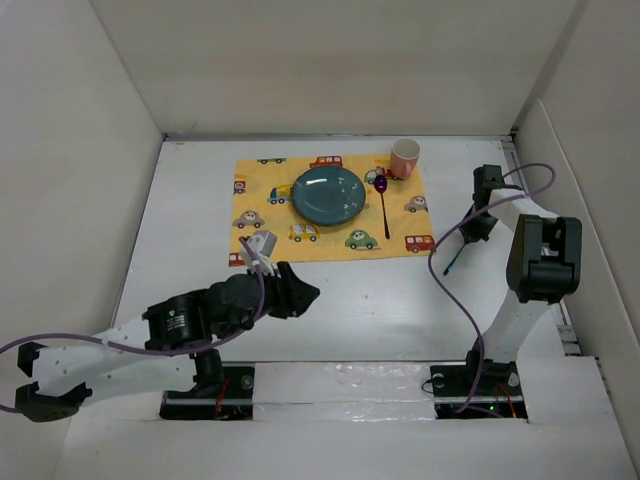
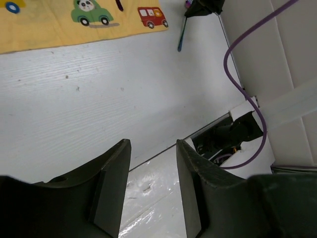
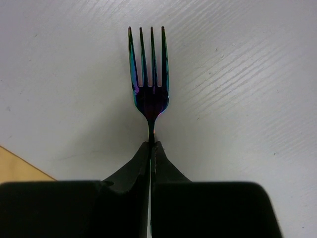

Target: Set the dinner table for one person

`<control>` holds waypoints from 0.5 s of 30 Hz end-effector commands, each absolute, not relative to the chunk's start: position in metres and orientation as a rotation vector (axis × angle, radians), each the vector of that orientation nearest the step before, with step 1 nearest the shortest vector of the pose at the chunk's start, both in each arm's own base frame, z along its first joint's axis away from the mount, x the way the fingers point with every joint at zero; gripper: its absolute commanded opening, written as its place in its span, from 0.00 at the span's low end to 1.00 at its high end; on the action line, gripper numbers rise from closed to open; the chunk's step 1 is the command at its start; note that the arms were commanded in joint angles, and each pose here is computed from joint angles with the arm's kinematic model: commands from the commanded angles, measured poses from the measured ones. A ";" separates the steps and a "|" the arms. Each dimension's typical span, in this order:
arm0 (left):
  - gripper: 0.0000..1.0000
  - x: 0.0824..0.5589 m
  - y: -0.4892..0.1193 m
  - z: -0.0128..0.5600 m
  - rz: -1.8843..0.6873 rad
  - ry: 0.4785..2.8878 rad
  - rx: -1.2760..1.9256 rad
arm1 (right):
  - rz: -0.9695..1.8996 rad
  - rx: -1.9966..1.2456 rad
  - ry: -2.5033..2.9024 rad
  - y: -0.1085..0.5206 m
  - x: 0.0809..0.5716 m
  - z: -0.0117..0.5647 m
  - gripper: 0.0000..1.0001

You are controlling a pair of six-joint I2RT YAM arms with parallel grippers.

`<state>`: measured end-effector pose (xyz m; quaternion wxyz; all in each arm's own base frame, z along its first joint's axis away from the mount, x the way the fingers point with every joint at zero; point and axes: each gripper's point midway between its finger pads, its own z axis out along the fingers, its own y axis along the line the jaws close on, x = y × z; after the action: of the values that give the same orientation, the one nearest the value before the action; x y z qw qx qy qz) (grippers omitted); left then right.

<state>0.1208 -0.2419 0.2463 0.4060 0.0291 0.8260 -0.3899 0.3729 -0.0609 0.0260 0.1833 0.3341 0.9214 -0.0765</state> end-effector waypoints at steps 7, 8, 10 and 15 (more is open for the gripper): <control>0.45 0.139 -0.166 0.371 -0.903 1.841 -0.058 | 0.118 0.508 2.306 0.035 0.418 0.200 0.00; 0.46 0.143 -0.159 0.396 -0.902 1.792 -0.079 | 0.201 0.400 2.305 0.076 0.417 0.214 0.00; 0.49 0.154 -0.166 0.412 -0.799 1.763 -0.016 | 0.318 0.271 2.279 0.125 0.420 0.247 0.00; 0.55 0.181 -0.170 0.495 -0.635 1.648 -0.029 | 0.560 -0.050 2.284 0.275 0.405 0.276 0.00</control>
<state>0.1580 -0.1592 0.4682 0.5872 -0.0338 0.7252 -0.3581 0.4261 0.2156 0.2835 0.4283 0.0402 0.8843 0.1815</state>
